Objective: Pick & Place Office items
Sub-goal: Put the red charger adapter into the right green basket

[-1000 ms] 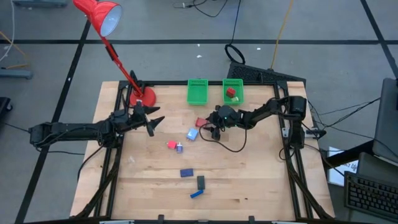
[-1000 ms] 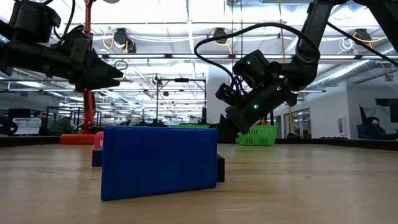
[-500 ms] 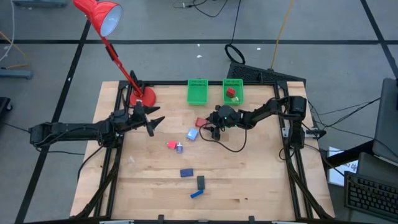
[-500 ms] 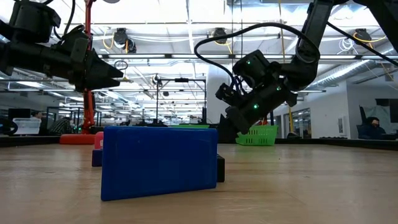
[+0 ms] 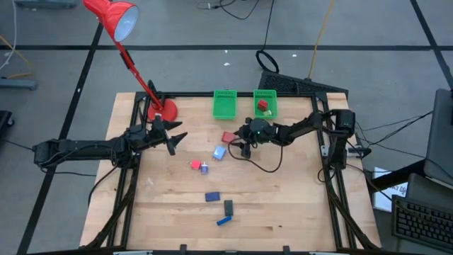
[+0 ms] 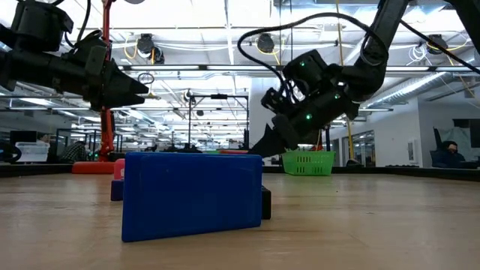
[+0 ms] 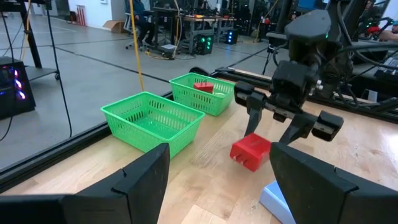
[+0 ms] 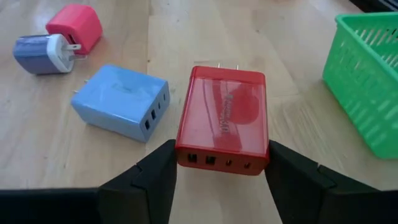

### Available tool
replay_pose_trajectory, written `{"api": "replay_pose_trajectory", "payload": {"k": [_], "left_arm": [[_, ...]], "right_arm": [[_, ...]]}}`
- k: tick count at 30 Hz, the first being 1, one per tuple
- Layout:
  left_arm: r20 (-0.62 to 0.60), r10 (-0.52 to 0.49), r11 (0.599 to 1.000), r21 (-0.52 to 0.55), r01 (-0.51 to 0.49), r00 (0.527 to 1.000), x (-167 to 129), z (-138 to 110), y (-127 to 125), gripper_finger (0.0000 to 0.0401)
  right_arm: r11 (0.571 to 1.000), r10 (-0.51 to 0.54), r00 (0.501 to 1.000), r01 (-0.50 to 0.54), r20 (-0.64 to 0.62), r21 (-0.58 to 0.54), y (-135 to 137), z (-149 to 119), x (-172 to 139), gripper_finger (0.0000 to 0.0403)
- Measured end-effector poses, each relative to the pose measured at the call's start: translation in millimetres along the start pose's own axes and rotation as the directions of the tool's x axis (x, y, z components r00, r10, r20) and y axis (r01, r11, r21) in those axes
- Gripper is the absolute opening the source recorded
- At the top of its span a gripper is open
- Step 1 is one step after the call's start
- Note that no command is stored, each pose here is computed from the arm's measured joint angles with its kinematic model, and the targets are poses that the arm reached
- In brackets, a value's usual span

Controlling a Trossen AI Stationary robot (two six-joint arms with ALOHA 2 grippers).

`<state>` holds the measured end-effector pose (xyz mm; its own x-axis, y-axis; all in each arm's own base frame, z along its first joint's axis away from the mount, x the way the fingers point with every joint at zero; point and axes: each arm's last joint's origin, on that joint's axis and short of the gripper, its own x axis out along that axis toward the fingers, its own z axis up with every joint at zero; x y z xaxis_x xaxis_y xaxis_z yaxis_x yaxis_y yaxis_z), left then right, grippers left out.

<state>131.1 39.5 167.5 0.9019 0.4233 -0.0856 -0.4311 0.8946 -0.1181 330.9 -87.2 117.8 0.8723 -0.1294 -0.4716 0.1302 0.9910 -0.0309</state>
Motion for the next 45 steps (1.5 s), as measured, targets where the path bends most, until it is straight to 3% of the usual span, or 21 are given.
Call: {"api": "replay_pose_trajectory", "payload": {"k": [15,22,30,37,45], "left_arm": [[0.000,-0.001,1.000,0.000,0.001,1.000,0,0,0,0.0288],[0.000,-0.001,1.000,0.000,0.001,1.000,0,0,0,0.0274],[0.000,-0.001,1.000,0.000,0.001,1.000,0,0,0,0.0286],[0.000,-0.001,1.000,0.000,0.001,1.000,0,0,0,0.0296],[0.000,-0.001,1.000,0.000,0.001,1.000,0,0,0,0.0281]], "right_arm": [[1.000,-0.015,1.000,0.014,0.025,0.025,0,24,-23,0.0200],[0.990,-0.140,0.990,0.140,0.008,0.027,-4,35,-37,0.0201],[0.961,-0.276,0.961,0.276,-0.006,0.032,-10,45,-55,0.0201],[0.930,-0.348,0.937,0.349,-0.029,0.113,-31,46,-65,0.0201],[0.881,-0.425,0.901,0.433,-0.080,0.190,-60,30,-73,0.0201]]}}
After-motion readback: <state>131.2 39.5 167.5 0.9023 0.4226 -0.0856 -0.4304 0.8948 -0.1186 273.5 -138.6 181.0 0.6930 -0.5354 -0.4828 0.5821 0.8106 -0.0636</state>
